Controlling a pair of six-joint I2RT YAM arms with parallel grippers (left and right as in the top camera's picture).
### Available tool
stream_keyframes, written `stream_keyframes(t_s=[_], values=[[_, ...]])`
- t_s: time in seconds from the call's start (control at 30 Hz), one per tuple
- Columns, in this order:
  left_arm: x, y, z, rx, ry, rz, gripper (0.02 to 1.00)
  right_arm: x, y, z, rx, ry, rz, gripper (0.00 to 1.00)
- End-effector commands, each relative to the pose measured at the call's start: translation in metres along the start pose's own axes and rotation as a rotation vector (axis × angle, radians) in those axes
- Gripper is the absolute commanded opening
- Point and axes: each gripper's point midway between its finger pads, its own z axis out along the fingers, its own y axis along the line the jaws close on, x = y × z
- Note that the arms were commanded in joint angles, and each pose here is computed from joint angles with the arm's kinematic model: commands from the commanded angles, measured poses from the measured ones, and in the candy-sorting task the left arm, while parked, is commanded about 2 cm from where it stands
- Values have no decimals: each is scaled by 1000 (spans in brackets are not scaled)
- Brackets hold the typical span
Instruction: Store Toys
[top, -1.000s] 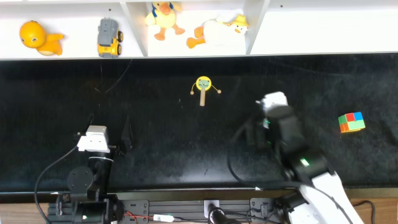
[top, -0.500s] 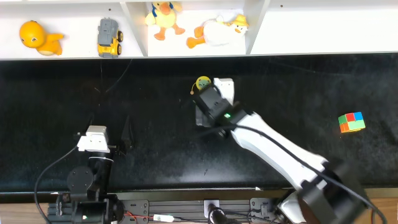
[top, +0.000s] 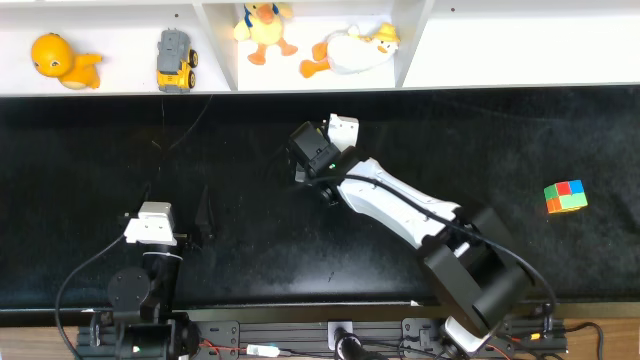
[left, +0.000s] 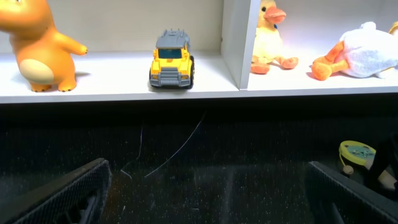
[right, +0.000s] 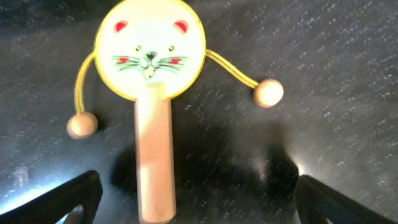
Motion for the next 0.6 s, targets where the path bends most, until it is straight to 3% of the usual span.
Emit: stream_keyframes(t_s=[0.03, 0.2, 0.3, 0.37, 0.43, 0.6], values=[[-1, 1, -1, -10, -6, -9, 998, -3, 10, 5, -13, -4, 45, 899], [-1, 1, -1, -10, -6, -9, 998, -8, 10, 6, -6, -27, 50, 577], [-1, 1, -1, -10, -6, -9, 998, -10, 9, 6, -6, -33, 55, 266], [-1, 1, -1, -10, -6, -9, 998, -11, 8, 6, -12, -22, 62, 126], [-1, 1, -1, -10, -6, -9, 998, -12, 8, 4, -28, -12, 73, 51], [-1, 1, -1, -10, -6, -9, 998, -34, -6, -28, -80, -78, 132, 38]])
